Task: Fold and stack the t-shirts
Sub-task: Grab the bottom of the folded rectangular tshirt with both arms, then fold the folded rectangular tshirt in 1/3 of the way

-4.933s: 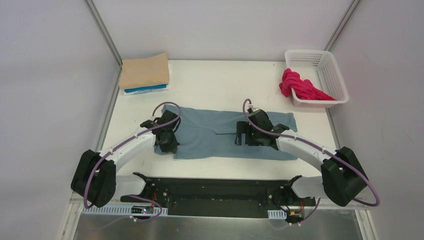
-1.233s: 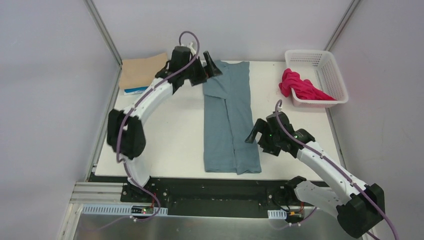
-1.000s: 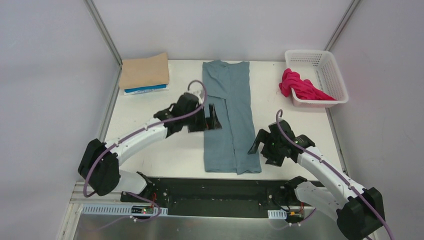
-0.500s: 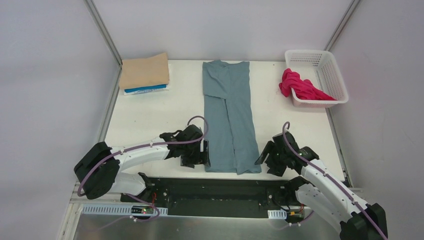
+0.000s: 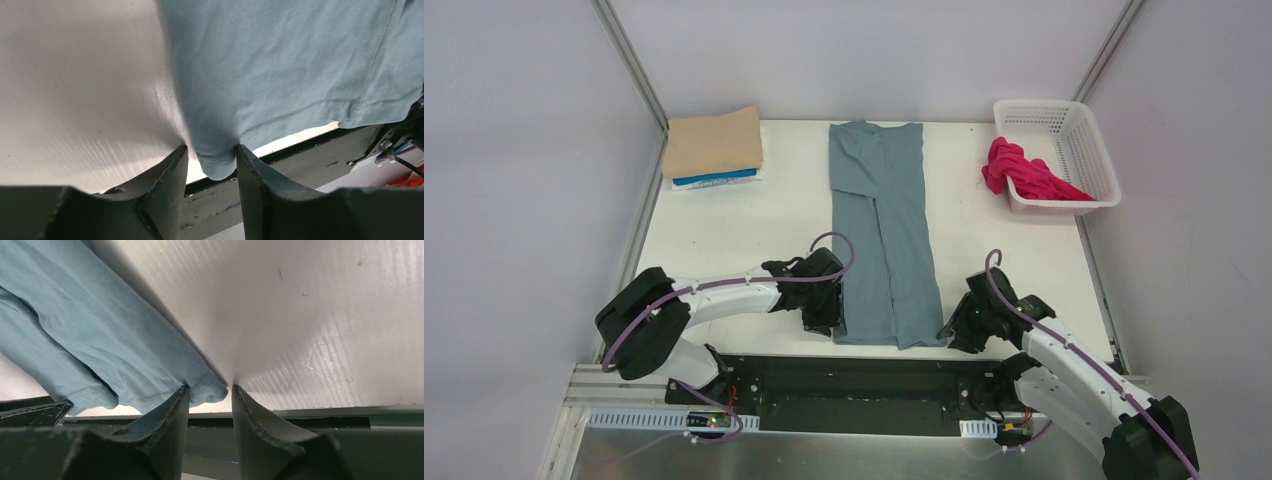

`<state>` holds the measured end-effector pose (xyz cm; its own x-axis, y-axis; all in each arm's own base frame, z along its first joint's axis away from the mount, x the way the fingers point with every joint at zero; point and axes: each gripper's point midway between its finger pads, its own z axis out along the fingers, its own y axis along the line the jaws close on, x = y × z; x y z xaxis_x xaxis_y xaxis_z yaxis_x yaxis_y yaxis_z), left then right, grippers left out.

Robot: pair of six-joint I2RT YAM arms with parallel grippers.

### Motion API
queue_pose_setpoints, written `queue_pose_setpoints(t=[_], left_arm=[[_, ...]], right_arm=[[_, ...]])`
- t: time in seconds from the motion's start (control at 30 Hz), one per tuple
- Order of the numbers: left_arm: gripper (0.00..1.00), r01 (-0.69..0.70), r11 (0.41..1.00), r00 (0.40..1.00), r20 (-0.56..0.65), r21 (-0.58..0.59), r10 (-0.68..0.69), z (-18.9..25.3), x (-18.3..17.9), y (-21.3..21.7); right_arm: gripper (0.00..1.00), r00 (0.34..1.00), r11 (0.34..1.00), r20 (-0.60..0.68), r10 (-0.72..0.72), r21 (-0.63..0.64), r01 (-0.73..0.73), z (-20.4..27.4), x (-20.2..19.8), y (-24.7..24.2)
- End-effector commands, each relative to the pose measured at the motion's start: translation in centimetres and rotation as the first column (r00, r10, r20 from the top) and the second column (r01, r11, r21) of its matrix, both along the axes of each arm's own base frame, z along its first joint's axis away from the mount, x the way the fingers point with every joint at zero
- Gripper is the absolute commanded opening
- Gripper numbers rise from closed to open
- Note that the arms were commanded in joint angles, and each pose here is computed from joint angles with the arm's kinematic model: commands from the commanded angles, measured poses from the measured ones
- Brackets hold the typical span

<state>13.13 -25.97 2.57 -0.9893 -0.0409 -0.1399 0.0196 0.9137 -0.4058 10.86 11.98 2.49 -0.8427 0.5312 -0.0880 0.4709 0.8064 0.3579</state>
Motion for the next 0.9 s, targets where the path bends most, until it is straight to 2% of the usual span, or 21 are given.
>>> queue_pose_setpoints(t=[0.0, 0.13, 0.27, 0.3, 0.47, 0.6, 0.7, 0.87], left_arm=[[0.37, 0.015, 0.998, 0.999, -0.036, 0.057, -0.013, -1.5, -1.3, 1.2], [0.24, -0.001, 0.998, 0.999, -0.04, 0.057, 0.003, -1.5, -1.7, 1.8], [0.03, -0.006, 0.998, 0.999, -0.048, 0.064, 0.009, -1.7, -1.8, 1.8], [0.0, -0.011, 0.998, 0.999, -0.045, 0.066, 0.014, -1.7, -1.6, 1.8], [0.0, -0.025, 0.998, 1.0, -0.01, 0.052, 0.025, -1.1, -1.2, 1.8], [0.0, -0.028, 1.0, 0.996, 0.082, 0.01, 0.028, 0.8, -0.1, 1.8], [0.0, -0.005, 1.0, 0.988, 0.154, -0.021, 0.008, 2.3, 0.8, 1.5], [0.0, 0.041, 0.997, 0.978, 0.205, -0.058, -0.028, 4.0, 2.0, -0.1]], right_arm=[[0.34, 1.0, 1.0, -0.025, -0.002, 0.031, 0.003, -0.1, -0.2, 0.6], [0.22, 0.999, 0.993, -0.044, 0.014, 0.119, -0.009, -0.2, -0.6, 2.0], [0.07, 0.997, 0.975, -0.066, 0.04, 0.221, -0.025, -0.7, -1.2, 3.7], [0.02, 0.997, 0.973, -0.064, 0.043, 0.228, -0.028, -0.6, -1.3, 3.8], [0.0, 0.999, 0.977, -0.006, 0.044, 0.21, -0.042, 0.3, -0.9, 3.4], [0.0, 0.997, 0.976, 0.054, 0.058, 0.207, -0.068, 1.5, -0.3, 3.3], [0.0, 0.991, 0.97, 0.117, 0.066, 0.226, -0.091, 2.9, 0.7, 3.9], [0.0, 0.973, 0.954, 0.212, 0.094, 0.26, -0.149, 5.3, 2.4, 5.0]])
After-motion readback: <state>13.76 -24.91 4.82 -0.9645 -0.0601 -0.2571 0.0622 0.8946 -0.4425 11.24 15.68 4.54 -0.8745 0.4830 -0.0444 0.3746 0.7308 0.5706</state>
